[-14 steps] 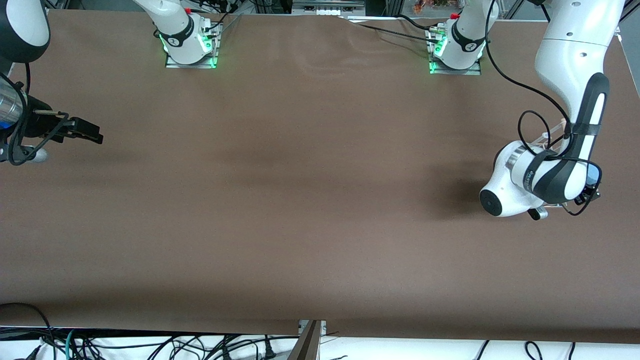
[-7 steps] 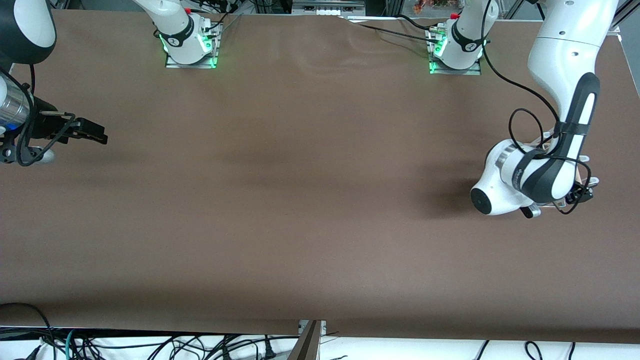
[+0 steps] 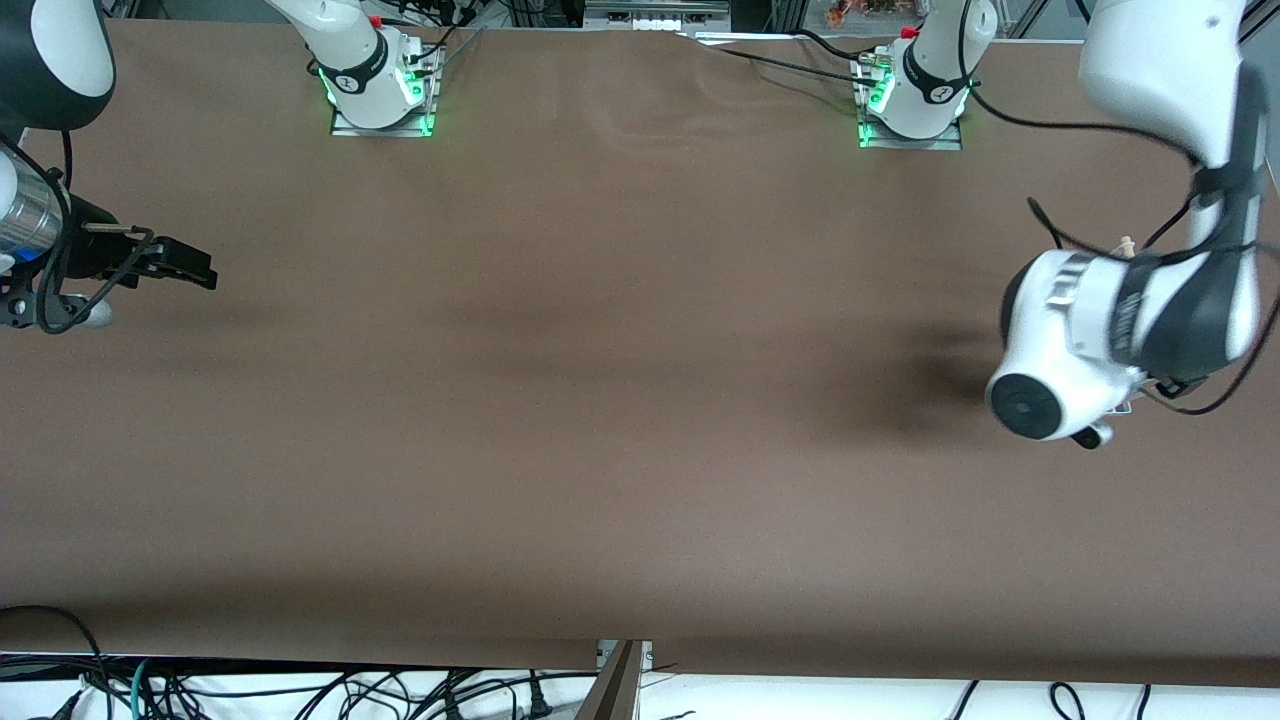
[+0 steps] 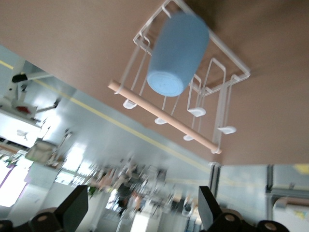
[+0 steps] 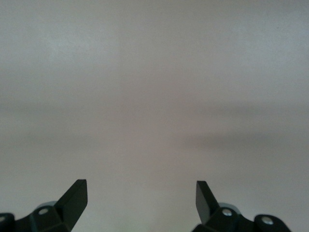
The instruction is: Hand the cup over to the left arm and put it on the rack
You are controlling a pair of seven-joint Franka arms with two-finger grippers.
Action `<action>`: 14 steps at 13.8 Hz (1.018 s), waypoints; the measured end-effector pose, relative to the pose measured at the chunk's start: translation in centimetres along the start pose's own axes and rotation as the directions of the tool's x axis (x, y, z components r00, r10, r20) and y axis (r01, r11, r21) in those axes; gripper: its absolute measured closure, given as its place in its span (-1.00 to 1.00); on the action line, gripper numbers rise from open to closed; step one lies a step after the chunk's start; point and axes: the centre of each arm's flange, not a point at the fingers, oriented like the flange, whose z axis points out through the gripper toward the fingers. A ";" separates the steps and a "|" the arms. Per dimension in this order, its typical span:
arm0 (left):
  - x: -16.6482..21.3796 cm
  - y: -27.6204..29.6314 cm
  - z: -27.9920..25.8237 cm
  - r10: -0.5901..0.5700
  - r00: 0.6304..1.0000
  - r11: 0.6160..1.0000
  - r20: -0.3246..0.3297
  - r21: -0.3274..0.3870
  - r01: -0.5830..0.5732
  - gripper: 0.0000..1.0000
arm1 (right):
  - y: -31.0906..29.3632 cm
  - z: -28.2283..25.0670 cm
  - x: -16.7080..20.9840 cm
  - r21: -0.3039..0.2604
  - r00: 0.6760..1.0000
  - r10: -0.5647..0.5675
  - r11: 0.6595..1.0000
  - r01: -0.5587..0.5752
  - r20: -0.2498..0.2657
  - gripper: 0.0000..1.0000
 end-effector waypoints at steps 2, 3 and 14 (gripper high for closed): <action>-4.6 -1.2 -3.9 -0.069 0.992 0.994 -0.109 -0.097 0.059 -1.00 | -0.3 0.1 0.0 -0.001 1.000 -0.004 1.000 0.004 0.001 -0.99; -6.4 -1.3 -5.7 -0.102 0.983 0.988 -0.155 -0.132 0.082 -1.00 | -0.3 0.1 0.0 -0.001 1.000 -0.006 1.000 0.006 0.001 -0.99; -9.2 2.5 -12.1 -0.487 0.695 0.819 -0.529 -0.554 0.152 -1.00 | -1.8 1.3 0.4 -0.018 0.999 -0.034 0.999 0.034 0.028 -0.99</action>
